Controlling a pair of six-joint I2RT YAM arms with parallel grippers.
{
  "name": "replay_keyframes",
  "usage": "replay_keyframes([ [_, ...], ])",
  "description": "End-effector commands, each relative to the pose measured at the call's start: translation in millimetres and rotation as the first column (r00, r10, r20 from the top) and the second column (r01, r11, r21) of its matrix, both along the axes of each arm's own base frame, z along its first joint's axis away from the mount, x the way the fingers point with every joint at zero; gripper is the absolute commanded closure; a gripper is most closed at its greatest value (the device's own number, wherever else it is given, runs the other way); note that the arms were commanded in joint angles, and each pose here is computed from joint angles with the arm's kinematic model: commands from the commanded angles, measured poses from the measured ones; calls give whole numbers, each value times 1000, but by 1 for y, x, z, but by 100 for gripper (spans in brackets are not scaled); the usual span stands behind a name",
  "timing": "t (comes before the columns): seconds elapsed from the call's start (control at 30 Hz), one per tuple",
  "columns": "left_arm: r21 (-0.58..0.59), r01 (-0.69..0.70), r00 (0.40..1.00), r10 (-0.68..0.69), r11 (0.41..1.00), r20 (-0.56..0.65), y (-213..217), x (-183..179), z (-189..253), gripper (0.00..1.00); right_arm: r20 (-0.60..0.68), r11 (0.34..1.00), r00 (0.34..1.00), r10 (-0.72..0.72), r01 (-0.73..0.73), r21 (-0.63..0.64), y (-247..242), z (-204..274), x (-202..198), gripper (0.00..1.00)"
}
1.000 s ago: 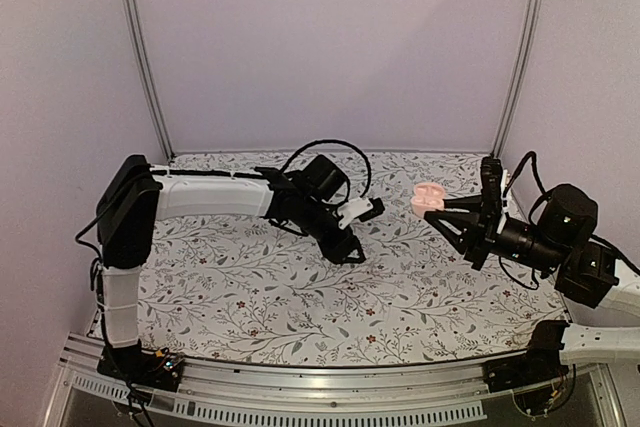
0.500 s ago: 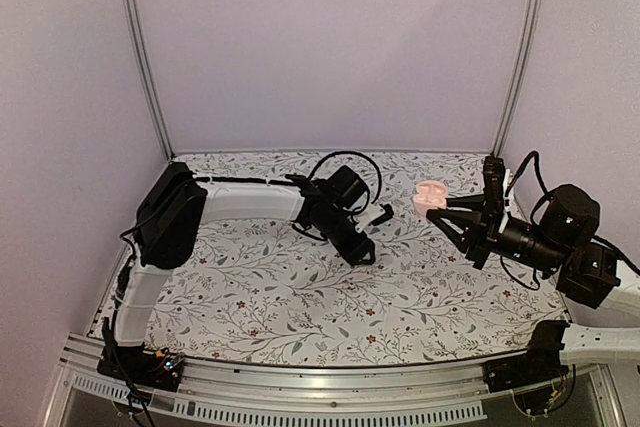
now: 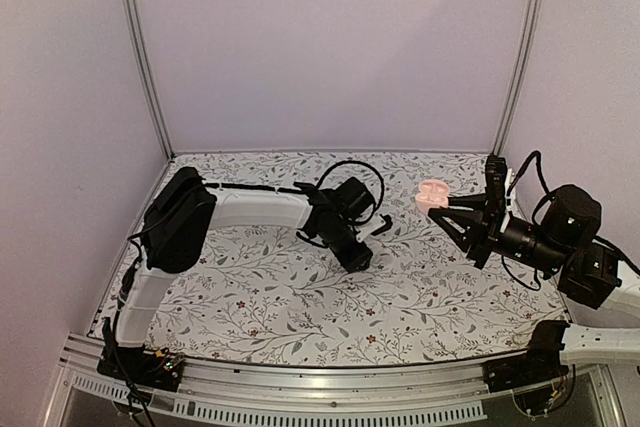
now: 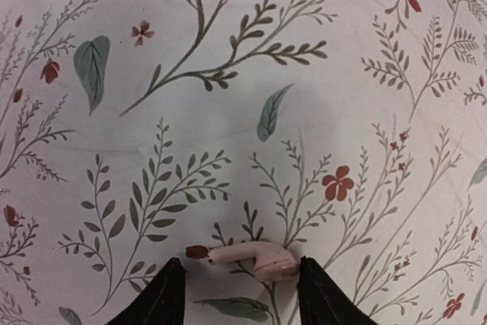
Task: Insert the wireless bluetooth earbuds into the charging case
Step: Pick up the right earbud from the center of the board.
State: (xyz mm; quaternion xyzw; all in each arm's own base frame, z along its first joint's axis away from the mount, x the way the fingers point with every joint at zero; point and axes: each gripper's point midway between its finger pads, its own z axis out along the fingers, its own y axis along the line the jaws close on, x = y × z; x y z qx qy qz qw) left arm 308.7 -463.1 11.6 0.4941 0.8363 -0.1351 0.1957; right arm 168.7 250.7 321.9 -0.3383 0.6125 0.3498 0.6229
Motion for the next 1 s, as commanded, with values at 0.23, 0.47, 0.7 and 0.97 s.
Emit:
replay_keyframes([
  [0.23, 21, -131, 991, 130, 991, 34, 62, 39, 17, 55, 15, 1000, 1000, -15, 15, 11, -5, 4, 0, 100],
  [0.47, -10, -29, 997, 30, 1000, 73, 79, 23, 46, 51, 15, 1000, 1000, -12, 12, 10, -5, 3, 0, 100],
  [0.7, -52, 59, 998, -58, 997, 14, 67, -20, 52, 48, 13, 1000, 1000, -11, 11, 8, -4, 3, 0, 100],
  [0.97, -35, 14, 1000, -14, 999, 19, 16, -40, 46, 33, 8, 1000, 1000, -8, 8, 1, -3, 1, 0, 100],
])
